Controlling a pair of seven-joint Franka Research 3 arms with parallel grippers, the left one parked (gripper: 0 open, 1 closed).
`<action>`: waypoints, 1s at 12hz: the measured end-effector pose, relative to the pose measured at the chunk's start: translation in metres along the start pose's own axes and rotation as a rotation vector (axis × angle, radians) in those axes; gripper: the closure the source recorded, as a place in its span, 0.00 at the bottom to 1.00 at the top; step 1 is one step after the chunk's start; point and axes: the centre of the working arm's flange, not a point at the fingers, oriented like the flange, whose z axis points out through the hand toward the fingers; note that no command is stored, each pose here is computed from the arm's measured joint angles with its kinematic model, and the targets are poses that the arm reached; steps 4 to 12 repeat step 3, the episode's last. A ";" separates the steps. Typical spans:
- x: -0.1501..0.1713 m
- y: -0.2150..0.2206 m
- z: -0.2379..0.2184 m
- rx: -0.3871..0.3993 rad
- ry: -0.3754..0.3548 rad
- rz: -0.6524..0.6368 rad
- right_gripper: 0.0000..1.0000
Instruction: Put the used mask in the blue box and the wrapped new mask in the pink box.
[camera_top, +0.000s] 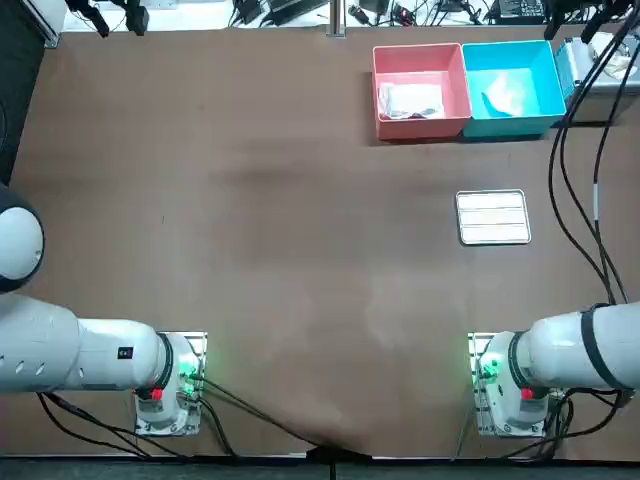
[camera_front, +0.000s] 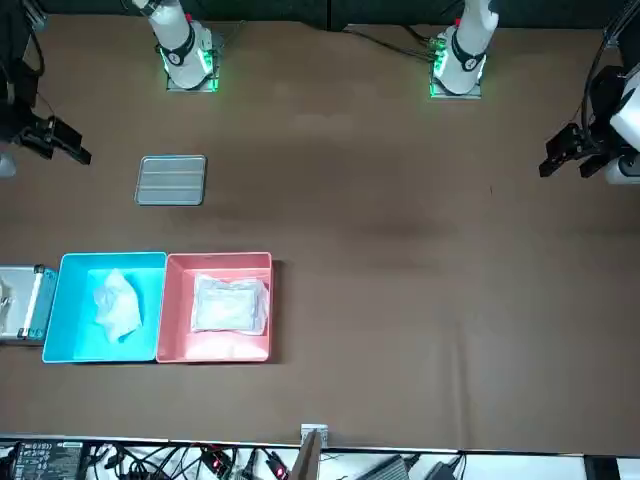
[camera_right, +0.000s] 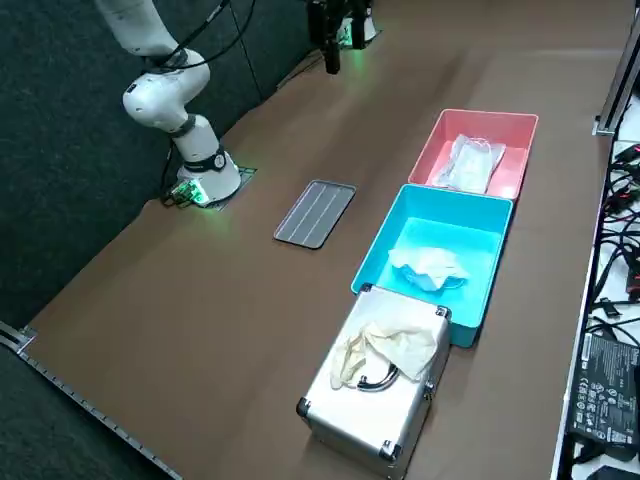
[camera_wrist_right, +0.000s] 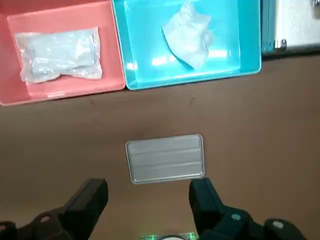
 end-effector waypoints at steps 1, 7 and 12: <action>-0.008 0.000 0.001 -0.002 -0.004 -0.001 0.00; -0.019 0.001 0.002 -0.004 -0.007 -0.002 0.00; -0.019 0.001 0.002 -0.004 -0.007 -0.002 0.00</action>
